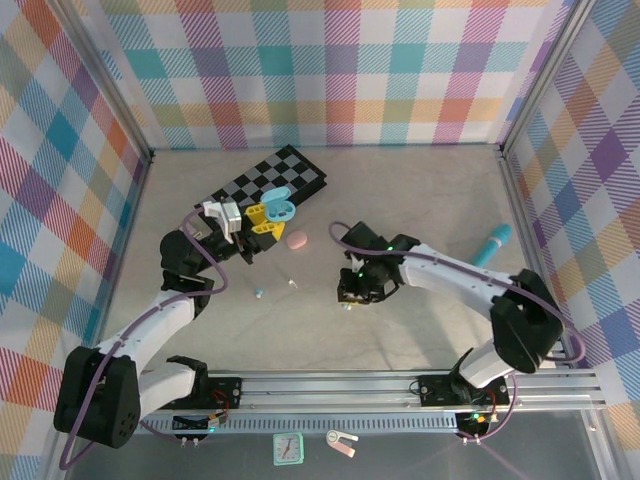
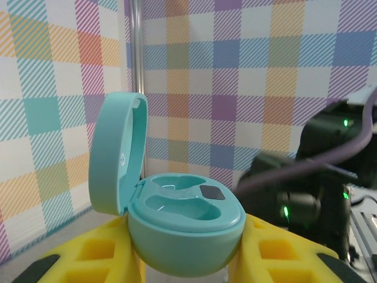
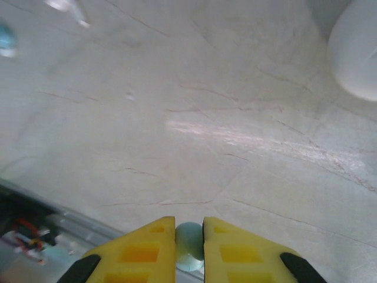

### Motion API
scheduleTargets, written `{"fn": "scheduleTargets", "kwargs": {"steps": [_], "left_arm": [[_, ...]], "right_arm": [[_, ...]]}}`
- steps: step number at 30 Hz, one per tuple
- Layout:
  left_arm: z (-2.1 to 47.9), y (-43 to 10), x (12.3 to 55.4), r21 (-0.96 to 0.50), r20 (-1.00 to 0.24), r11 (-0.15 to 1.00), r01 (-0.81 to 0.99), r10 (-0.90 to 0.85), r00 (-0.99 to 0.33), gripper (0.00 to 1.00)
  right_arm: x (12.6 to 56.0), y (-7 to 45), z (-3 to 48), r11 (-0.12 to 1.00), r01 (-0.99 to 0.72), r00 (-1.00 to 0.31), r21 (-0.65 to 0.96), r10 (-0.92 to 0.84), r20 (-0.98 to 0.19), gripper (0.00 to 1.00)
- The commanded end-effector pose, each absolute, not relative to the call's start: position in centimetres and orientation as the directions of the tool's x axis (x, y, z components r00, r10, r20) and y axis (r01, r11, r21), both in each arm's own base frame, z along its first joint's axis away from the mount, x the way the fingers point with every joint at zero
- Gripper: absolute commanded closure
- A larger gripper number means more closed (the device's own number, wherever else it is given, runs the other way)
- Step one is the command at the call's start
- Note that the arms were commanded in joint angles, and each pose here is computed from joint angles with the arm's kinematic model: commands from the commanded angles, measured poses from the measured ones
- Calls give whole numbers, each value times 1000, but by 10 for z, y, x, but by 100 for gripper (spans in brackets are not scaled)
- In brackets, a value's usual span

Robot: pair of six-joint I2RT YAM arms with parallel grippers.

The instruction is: Insert the wireless bluetooth earbuds into the charging case

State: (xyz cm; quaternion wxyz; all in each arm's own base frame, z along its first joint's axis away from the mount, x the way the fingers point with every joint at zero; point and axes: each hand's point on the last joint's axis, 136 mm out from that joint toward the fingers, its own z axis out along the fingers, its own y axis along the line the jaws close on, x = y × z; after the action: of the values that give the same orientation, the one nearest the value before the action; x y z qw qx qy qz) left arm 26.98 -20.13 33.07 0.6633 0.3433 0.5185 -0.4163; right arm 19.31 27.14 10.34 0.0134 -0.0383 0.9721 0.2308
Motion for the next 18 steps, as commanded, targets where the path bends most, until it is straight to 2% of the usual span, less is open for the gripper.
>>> {"fn": "scheduleTargets", "kwargs": {"steps": [1, 6, 13, 18], "left_arm": [[339, -200, 260, 74, -970, 399, 914, -185, 159, 74], [330, -206, 256, 72, -976, 389, 919, -162, 145, 74], [329, -213, 253, 73, -976, 374, 925, -166, 144, 75], [325, -220, 254, 65, -976, 359, 931, -171, 134, 75]], "right_arm": [[204, 284, 153, 799, -165, -986, 578, -111, -127, 85], [221, 294, 222, 692, -245, -965, 679, -105, -241, 86], [229, 305, 293, 494, -289, -954, 820, -79, -288, 87], [229, 314, 324, 373, -342, -939, 862, -94, -332, 87]]}}
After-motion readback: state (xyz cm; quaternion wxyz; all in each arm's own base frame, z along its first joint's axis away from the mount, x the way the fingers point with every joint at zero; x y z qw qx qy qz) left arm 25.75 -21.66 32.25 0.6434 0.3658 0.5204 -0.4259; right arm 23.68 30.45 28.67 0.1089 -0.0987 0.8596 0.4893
